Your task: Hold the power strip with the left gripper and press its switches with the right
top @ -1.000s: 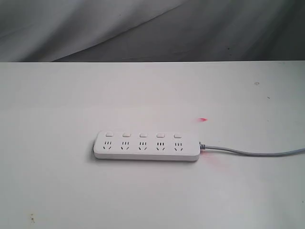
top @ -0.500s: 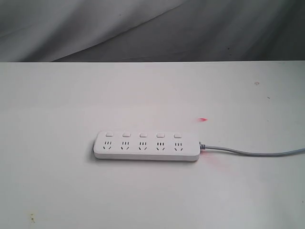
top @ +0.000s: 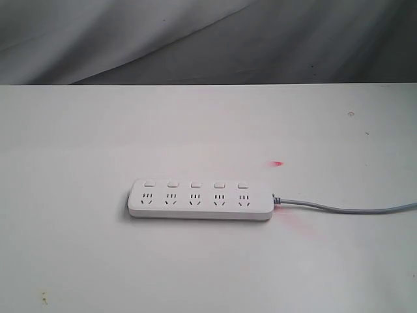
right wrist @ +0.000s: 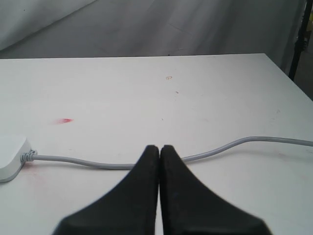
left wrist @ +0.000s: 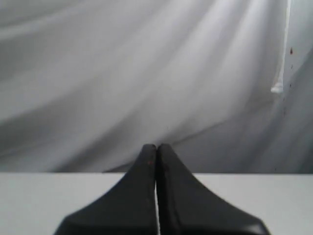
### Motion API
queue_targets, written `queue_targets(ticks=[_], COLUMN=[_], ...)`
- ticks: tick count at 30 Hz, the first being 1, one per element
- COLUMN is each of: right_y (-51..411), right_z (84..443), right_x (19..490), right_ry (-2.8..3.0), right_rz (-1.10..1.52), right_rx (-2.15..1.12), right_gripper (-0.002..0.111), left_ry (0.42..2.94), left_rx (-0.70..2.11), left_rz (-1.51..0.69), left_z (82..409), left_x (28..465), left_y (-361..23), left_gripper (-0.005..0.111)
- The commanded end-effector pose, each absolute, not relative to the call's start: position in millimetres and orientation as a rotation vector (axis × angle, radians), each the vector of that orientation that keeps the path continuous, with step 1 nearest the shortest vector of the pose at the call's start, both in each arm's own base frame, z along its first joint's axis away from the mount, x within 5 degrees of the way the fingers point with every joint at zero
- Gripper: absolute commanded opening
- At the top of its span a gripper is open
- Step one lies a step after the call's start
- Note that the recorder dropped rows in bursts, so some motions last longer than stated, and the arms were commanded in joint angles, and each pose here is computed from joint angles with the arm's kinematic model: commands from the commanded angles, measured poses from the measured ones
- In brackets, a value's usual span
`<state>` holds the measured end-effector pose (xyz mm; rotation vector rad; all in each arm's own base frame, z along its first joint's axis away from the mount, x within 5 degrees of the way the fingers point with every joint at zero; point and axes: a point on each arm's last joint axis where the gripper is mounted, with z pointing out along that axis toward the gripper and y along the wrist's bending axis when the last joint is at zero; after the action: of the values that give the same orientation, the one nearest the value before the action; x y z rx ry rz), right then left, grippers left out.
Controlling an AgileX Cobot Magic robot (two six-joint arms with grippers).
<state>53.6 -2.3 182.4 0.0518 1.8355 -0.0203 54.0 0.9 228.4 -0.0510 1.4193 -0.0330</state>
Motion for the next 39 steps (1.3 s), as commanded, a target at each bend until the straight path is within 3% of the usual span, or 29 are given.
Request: queue_targets(ticks=[1, 9, 21, 34, 39], right_y=[-3.1, -3.1, -3.1, -3.1, -3.1], right_z=[181.8, 181.8, 181.8, 181.8, 181.8], right_x=[53.3, 53.3, 53.3, 53.3, 53.3], right_ry=[1.831, 1.831, 1.831, 1.831, 1.831], right_rz=[-0.042, -0.042, -0.042, -0.042, -0.042], right_rx=[0.046, 0.046, 0.046, 0.046, 0.046], right_gripper=[0.0, 0.0, 0.0, 0.0, 0.0], left_ry=[1.313, 1.375, 1.541, 1.7, 1.65], left_rx=[-0.05, -0.046, -0.036, 0.149, 0.07], left_rz=[-0.049, -0.049, -0.027, 0.021, 0.081], left_z=[263.3, 314.9, 381.4, 406.4, 417.3], left_x=[44.8, 46.0, 123.4, 193.8, 196.7], left_y=[0.5, -0.2, 0.9, -16.6, 0.2], left_gripper=[0.0, 0.0, 0.0, 0.0, 0.0])
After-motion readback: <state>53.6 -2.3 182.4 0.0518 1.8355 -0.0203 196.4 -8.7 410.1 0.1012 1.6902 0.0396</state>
